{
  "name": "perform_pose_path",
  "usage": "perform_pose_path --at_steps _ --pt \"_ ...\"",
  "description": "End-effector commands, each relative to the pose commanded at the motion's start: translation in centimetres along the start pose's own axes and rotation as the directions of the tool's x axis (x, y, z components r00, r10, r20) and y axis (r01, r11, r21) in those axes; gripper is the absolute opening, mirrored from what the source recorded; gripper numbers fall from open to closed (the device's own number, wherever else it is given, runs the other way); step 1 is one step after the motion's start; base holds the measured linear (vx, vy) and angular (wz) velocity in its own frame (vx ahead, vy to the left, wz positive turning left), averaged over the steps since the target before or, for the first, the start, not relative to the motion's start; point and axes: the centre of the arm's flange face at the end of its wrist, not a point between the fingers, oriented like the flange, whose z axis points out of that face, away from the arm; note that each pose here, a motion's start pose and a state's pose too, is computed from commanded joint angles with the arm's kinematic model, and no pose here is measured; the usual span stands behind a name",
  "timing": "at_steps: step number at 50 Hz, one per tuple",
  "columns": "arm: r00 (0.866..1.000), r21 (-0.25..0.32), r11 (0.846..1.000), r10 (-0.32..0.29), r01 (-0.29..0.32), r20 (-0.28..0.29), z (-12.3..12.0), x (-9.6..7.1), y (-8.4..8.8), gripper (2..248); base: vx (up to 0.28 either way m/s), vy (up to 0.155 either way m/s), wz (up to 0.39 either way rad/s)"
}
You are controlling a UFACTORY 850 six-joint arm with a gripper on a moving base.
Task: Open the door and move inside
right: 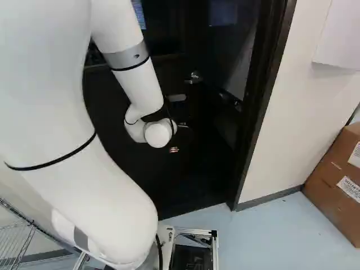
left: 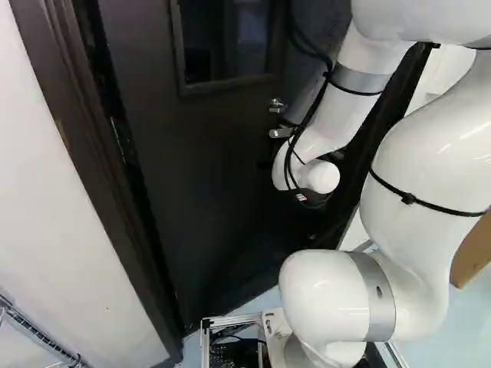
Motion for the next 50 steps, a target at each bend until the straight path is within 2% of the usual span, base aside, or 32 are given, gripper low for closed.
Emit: perform_pose_path --at_steps 50 --pt "1.0 0.002 1.0 -0.001 0.001 0.0 0.0 0.01 -0.06 247 0.047 0.032 -0.004"
